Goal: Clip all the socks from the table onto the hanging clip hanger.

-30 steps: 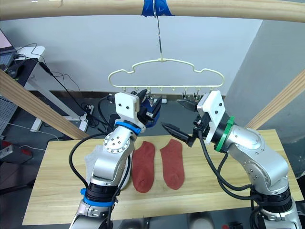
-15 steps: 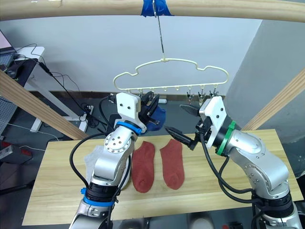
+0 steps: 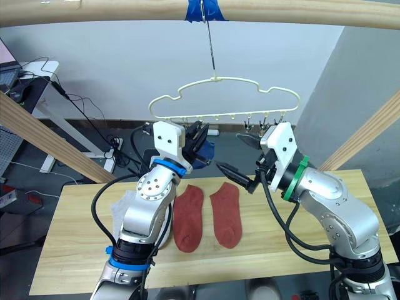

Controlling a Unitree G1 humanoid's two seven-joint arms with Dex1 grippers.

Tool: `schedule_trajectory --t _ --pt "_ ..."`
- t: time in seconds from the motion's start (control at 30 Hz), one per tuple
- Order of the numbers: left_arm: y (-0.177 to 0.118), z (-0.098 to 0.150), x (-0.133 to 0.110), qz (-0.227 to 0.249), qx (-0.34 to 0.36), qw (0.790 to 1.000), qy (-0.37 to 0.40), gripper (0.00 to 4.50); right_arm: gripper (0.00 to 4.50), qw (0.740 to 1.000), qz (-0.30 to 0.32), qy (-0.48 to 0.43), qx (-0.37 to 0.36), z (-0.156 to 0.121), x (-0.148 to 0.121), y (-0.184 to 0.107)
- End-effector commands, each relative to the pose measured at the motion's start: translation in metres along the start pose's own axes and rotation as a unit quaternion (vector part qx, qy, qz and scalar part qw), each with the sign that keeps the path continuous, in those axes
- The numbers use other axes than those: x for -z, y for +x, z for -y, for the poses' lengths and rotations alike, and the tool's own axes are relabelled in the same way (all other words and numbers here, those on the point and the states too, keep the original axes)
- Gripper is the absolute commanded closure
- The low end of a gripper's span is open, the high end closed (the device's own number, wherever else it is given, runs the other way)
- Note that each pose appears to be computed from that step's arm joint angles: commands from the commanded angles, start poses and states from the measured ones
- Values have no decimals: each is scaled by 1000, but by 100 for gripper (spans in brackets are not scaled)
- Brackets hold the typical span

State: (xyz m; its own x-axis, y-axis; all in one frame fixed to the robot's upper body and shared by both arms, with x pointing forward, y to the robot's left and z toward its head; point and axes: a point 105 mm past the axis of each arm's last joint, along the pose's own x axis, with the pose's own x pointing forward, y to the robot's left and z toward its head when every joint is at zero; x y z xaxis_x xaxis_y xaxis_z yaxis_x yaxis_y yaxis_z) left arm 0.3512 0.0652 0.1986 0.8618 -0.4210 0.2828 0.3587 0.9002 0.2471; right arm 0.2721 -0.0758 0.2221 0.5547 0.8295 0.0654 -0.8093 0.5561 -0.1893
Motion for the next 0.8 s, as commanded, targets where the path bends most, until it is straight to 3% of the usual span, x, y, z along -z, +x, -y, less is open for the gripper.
schedule_trajectory --t 0.03,0.23,0.37,0.53,0.7,0.8 --pt "-1 3 -13 24 6 1000 2 427 0 1000 19 -15 -5 -5 -10 -3" --pt "-2 11 -8 0 40 999 -27 427 0 1000 -5 -7 5 -2 6 -7" --pt "-9 13 -6 -44 97 991 -77 427 0 994 -102 9 39 10 53 -17" --pt "-17 2 -15 -126 182 953 -207 427 0 978 -202 5 43 10 120 -16" --pt "-22 -21 -33 -169 233 918 -274 427 0 974 -222 -7 46 6 152 7" --pt "-29 -25 -33 -191 254 908 -273 427 0 972 -230 -17 42 2 167 21"
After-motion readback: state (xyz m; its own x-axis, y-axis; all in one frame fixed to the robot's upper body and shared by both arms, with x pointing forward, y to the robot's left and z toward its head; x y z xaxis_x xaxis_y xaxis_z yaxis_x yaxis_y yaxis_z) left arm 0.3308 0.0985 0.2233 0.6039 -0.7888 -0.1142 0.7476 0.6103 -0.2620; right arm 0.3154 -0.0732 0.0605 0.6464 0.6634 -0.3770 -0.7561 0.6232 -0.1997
